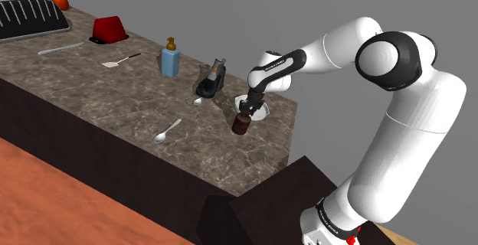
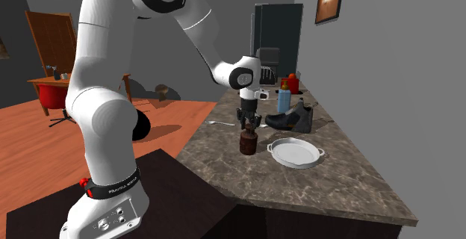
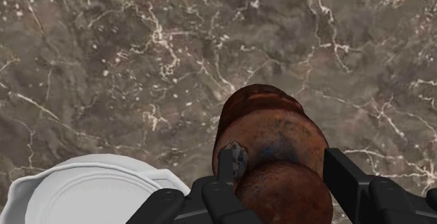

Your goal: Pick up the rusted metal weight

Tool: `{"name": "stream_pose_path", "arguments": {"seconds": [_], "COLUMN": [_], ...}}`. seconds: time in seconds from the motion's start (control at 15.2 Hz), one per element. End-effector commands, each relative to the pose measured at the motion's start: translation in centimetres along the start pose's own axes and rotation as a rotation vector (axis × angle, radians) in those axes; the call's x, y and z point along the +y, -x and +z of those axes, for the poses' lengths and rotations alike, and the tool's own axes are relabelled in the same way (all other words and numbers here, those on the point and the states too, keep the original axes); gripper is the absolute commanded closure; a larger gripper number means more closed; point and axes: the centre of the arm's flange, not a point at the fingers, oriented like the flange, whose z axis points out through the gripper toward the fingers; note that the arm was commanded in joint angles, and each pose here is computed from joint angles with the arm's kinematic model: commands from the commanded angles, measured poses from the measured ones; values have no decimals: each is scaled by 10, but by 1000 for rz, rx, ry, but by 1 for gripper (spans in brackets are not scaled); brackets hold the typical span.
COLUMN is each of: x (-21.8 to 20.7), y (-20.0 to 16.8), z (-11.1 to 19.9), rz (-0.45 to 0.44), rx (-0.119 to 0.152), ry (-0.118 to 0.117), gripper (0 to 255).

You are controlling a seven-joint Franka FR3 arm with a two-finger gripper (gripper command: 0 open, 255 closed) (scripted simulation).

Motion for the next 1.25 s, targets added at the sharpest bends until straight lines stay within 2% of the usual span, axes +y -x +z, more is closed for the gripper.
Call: {"name": "stream_pose_path", "arguments": {"seconds": [0.0, 1.06, 1.19], "x": [0, -2, -2], "y": [0, 0, 0], "z": [0, -78, -79], "rz": [0, 0, 0], "rx": [-1, -1, -1], "ry": [0, 0, 0], "gripper": [255, 255, 255]}}
